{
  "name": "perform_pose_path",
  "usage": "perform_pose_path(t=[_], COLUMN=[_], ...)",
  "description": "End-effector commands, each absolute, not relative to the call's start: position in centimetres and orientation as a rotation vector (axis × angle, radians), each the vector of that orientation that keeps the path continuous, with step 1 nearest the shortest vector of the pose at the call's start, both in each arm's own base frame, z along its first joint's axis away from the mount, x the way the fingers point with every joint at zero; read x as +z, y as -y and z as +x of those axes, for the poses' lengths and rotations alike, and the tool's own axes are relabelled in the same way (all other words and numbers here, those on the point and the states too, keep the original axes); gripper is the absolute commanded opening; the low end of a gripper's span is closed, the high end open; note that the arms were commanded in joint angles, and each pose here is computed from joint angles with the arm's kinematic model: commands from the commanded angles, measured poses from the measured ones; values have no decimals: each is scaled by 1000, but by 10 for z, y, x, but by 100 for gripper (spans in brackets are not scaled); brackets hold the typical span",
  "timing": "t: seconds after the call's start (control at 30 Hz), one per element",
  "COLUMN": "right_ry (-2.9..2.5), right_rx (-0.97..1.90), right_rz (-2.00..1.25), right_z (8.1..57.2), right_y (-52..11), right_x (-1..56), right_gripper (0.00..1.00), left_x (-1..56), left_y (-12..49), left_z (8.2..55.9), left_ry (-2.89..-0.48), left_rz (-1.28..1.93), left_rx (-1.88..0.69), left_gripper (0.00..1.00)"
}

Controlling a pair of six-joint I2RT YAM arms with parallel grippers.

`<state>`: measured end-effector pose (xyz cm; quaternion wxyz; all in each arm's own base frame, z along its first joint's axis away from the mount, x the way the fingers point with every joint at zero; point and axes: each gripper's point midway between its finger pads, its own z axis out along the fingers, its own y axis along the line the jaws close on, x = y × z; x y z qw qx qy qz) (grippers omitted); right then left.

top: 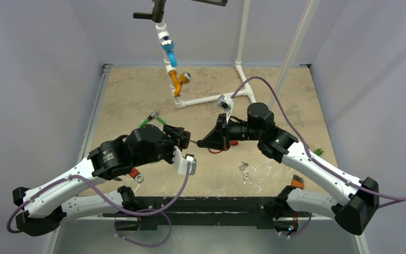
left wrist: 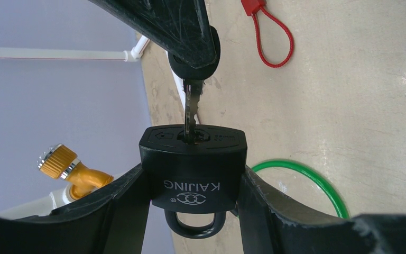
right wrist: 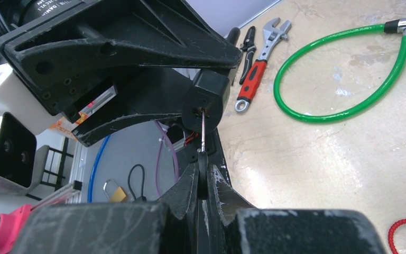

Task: Unlock with the key
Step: Unlock the lock.

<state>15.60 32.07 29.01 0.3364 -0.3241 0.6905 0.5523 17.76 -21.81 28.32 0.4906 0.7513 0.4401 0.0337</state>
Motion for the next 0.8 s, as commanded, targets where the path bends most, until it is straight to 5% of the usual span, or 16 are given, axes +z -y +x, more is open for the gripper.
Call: perform_pose_path(t=[0.0,0.77], right_ry=[-1680,-1735], right_rx=[1442,1486], right_rz=[-839,-821], right_z=[164,168], right_y=[-327,-356], right_x=[323,316], right_gripper=[0,0], left_x=[333,324], left_y=[231,228], left_z=[183,201], left_ry=[-959,-979], left_rz=[1681,1690], left_rx=[83,218], left_gripper=[0,0])
